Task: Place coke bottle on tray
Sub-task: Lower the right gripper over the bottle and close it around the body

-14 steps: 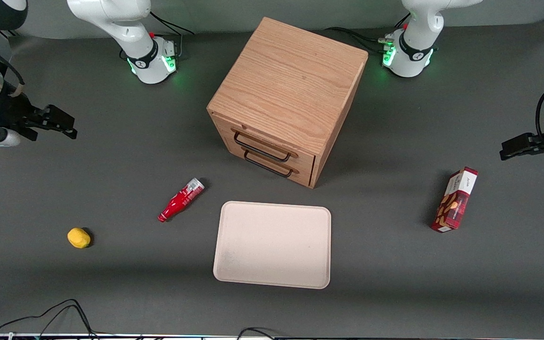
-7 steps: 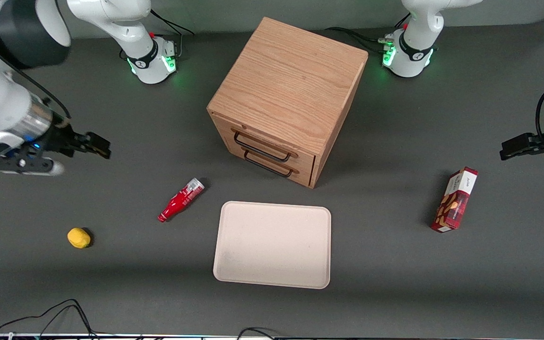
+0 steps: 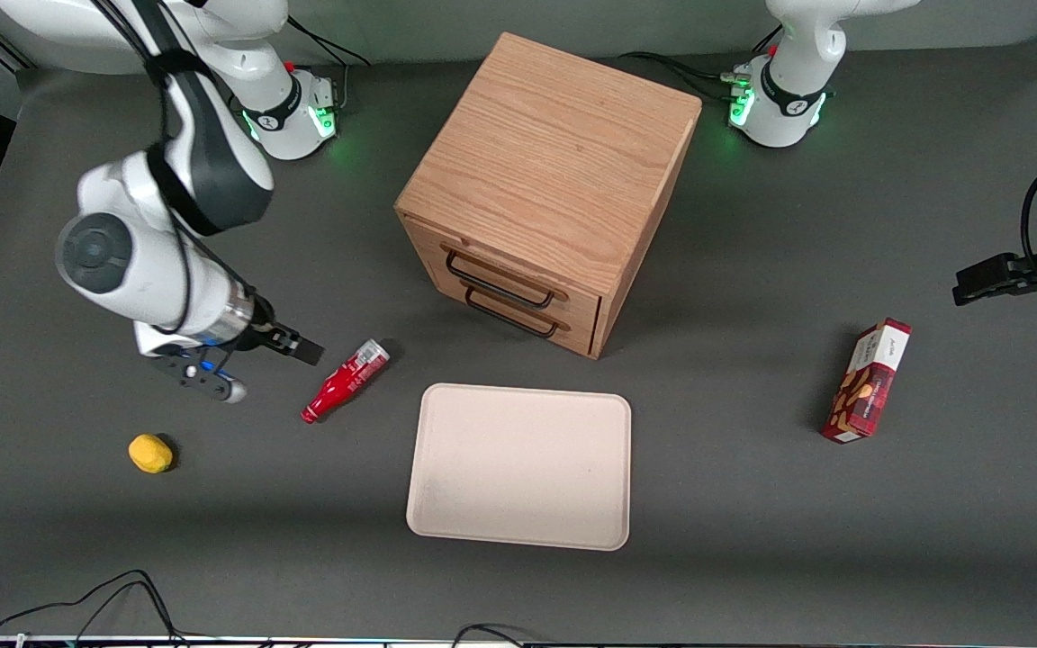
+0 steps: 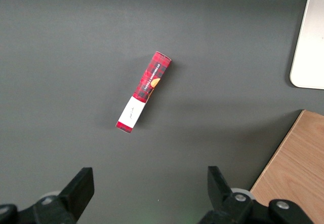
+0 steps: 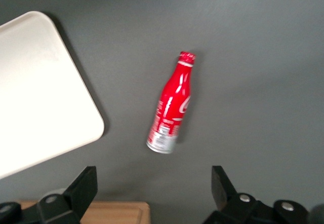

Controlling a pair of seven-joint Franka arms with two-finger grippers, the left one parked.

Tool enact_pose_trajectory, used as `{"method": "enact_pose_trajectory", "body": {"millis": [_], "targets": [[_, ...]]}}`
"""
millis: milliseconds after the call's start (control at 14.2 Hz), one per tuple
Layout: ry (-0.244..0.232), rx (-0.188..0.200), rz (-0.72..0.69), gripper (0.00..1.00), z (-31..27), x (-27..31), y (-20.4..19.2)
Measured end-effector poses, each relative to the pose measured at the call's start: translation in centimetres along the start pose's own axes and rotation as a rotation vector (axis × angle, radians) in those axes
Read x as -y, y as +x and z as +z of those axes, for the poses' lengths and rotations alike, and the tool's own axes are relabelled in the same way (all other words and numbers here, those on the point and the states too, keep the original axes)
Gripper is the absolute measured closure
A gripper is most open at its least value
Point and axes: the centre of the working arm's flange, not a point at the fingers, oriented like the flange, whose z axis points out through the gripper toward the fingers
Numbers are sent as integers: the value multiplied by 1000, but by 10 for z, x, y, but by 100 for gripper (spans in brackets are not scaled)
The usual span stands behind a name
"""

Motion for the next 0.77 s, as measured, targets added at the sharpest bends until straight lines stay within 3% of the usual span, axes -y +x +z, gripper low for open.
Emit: {"method": "enact_pose_trajectory", "body": {"millis": [492, 773], "targets": [[-15, -26, 151, 0, 109, -9, -4], [10, -16, 200, 0, 164, -6, 1]]}}
